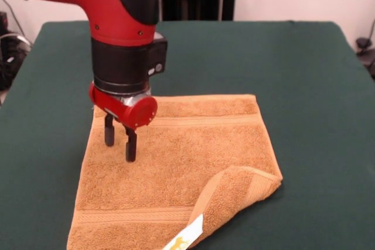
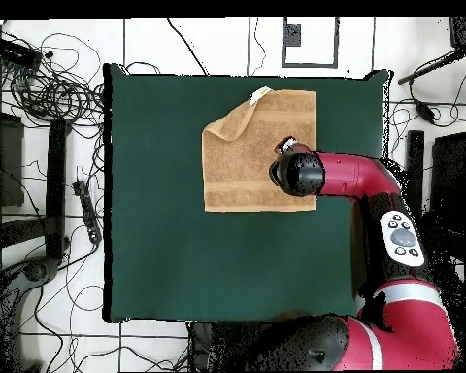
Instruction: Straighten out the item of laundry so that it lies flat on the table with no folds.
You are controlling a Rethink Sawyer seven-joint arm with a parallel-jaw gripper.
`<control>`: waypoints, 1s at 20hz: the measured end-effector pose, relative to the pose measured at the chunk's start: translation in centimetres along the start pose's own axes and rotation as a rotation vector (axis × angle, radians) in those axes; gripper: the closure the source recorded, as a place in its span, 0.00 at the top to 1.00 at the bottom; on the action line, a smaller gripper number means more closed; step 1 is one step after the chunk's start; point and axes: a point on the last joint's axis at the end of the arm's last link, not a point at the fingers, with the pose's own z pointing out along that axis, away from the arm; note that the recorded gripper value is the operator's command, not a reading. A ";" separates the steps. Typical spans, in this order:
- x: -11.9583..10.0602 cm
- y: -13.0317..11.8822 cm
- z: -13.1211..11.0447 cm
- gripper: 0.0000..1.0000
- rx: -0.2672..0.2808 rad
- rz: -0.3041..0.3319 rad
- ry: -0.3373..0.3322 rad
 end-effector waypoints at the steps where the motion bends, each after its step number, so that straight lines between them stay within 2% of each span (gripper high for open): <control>1: 0.0 0.0 0.2 1.00 0.000 0.000 0.000; 10: 0.7 2.8 2.5 1.00 -0.003 -0.039 -0.028; 15: 0.8 3.7 2.6 1.00 0.028 -0.069 -0.041; 20: 0.7 4.4 2.6 1.00 0.034 -0.075 -0.042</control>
